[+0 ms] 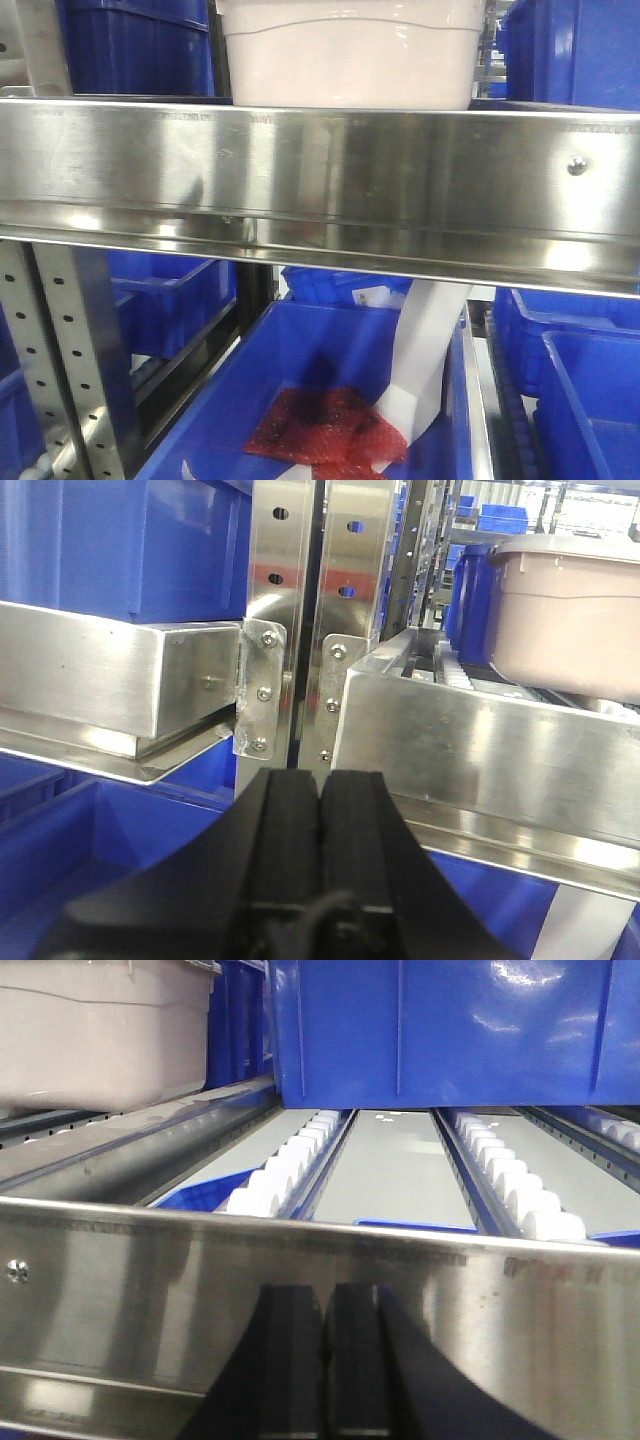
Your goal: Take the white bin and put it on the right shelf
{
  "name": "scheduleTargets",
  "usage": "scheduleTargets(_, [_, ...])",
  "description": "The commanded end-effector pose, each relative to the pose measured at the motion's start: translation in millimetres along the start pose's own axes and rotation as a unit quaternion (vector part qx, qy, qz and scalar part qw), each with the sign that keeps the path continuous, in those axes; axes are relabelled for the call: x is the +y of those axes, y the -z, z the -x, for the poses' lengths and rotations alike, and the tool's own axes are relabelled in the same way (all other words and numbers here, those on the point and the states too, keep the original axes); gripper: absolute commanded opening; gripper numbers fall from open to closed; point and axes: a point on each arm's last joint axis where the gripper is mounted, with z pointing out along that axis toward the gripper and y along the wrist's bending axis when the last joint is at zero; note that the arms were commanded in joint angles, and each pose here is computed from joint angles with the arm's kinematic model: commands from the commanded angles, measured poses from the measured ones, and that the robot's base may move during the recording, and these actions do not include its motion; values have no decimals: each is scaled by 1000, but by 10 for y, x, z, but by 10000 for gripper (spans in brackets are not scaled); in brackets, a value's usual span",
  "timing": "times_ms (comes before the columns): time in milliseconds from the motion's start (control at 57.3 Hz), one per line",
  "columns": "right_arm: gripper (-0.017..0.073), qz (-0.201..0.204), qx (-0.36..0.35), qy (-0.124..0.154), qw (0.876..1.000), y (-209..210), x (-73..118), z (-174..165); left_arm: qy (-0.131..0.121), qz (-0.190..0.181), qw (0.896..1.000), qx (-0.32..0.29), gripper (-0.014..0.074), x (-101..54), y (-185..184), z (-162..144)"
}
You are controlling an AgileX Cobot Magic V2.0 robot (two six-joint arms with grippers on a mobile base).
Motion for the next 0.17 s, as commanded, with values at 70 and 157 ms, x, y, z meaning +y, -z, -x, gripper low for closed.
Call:
scheduleTargets(70, [78,-1,-63,-2,998,33,1,170,4,-3,999,-48,-118,-2,11,64])
scheduleTargets(157, [78,-1,-63,-2,998,33,1,170,4,-3,999,-48,-118,-2,11,64])
